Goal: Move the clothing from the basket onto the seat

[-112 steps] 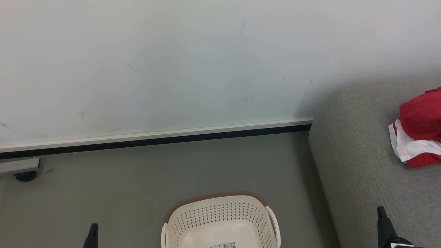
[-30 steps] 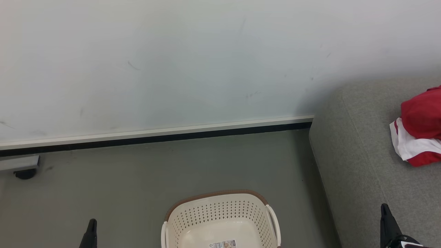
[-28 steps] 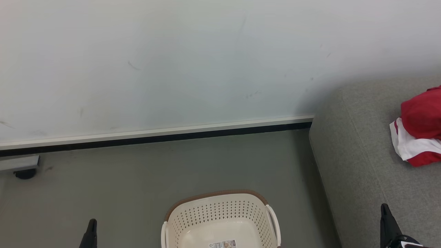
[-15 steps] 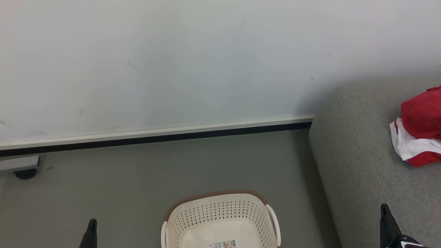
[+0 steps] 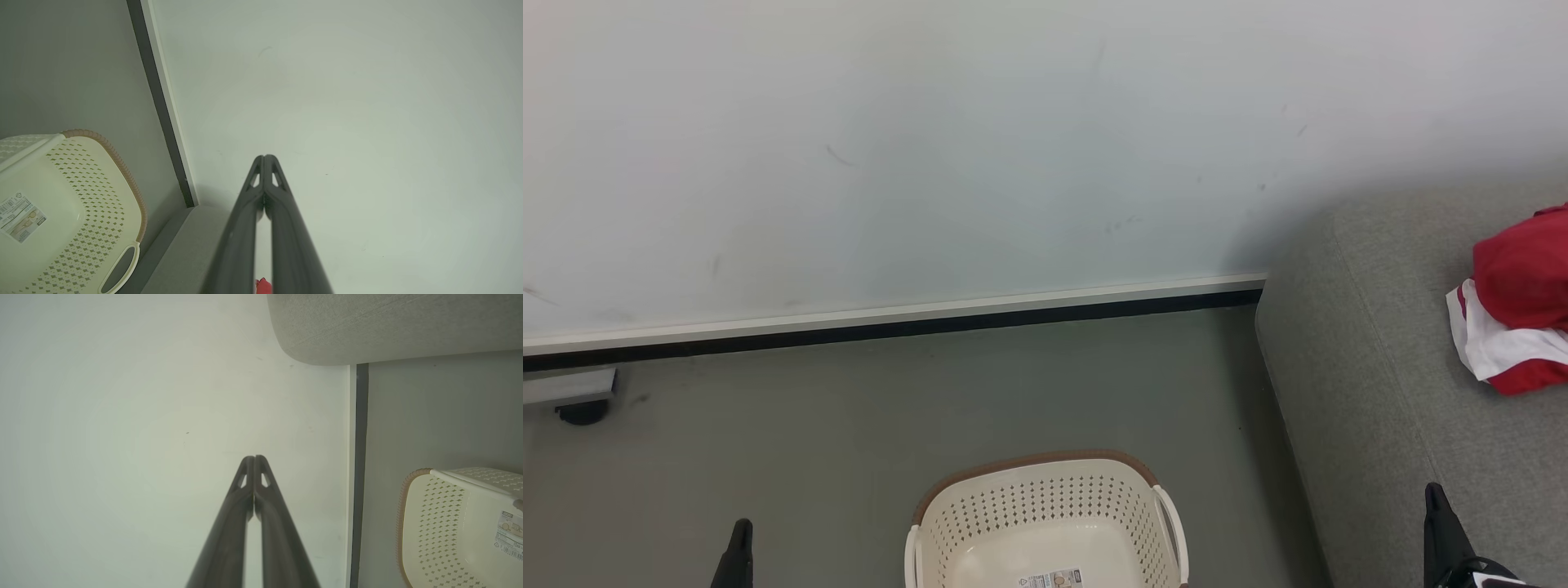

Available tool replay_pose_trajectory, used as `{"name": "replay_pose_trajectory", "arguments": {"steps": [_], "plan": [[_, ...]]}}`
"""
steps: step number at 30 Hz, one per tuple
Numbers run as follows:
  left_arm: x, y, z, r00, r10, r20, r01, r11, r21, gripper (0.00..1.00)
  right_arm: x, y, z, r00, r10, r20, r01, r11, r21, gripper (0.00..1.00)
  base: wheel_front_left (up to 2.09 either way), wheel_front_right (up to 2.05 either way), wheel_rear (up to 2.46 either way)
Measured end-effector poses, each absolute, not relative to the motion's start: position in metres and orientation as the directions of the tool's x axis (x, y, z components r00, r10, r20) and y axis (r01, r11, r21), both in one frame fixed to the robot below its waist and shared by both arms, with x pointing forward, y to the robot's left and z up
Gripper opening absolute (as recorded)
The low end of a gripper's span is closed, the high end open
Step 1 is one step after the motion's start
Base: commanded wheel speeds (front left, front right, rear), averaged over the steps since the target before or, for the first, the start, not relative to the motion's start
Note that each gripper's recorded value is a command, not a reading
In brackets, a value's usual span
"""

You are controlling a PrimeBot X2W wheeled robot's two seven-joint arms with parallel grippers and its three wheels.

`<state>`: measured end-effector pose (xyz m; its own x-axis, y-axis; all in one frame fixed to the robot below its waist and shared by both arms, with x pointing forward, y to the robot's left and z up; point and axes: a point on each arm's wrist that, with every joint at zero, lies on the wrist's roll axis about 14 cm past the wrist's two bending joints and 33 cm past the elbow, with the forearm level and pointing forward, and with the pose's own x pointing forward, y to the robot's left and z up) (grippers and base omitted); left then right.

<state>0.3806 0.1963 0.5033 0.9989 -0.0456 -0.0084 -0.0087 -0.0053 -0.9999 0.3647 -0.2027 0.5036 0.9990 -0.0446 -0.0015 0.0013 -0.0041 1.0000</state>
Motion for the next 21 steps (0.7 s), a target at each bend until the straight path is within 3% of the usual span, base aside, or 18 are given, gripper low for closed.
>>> {"name": "replay_pose_trajectory", "arguments": {"steps": [21], "plan": [[0.3807,0.1962,0.5033,0.999,-0.046,-0.008,-0.009,-0.005,-1.000,0.00,0.3647,-0.2026,0.5036,0.999,-0.044,-0.001,0.001,-0.004,1.000,0.00,0.00,0.00,0.00]]}}
